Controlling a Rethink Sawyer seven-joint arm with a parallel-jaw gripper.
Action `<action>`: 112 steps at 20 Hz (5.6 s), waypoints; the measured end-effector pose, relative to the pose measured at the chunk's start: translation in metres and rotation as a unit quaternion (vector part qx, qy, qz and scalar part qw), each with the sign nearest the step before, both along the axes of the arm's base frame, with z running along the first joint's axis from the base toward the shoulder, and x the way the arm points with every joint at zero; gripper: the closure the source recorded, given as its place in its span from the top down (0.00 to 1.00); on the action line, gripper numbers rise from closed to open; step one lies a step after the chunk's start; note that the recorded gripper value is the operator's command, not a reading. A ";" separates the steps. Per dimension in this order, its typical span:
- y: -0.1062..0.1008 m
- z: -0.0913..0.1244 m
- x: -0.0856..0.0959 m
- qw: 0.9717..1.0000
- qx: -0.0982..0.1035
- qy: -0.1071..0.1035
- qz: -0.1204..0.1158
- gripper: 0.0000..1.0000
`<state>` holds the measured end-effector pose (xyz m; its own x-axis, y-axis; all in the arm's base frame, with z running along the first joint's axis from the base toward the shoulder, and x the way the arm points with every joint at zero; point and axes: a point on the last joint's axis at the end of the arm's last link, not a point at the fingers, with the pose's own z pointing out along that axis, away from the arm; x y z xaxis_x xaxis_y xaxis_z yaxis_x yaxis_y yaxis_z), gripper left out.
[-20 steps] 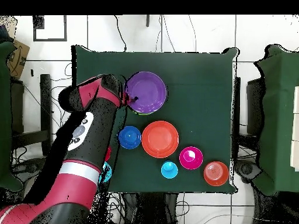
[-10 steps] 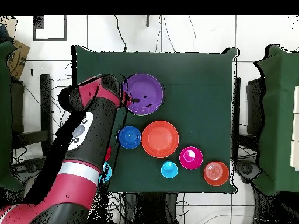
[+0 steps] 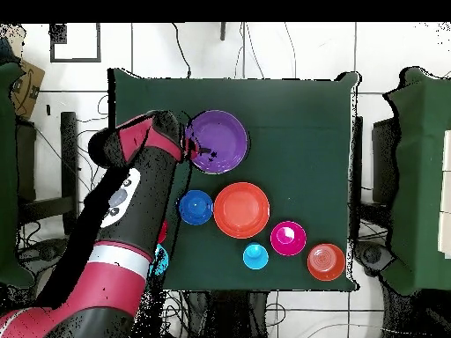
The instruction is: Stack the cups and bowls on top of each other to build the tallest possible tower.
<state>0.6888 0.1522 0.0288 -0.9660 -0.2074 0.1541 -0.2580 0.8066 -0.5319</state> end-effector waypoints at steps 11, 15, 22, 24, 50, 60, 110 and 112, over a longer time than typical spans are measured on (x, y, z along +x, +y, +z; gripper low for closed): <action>0.002 0.015 0.007 1.000 0.004 -0.012 0.000 1.00; 0.004 0.037 0.015 1.000 0.009 -0.026 -0.002 1.00; 0.009 0.083 0.030 0.998 0.020 -0.056 -0.005 1.00; 0.010 0.091 0.032 0.998 0.022 -0.061 -0.007 1.00; 0.005 0.131 0.026 0.998 0.025 -0.039 -0.045 1.00; -0.055 0.162 0.026 0.993 0.046 -0.048 -0.099 1.00; -0.248 0.091 -0.012 0.940 0.224 0.174 0.192 1.00; -0.254 0.083 -0.023 0.921 0.229 0.203 0.242 1.00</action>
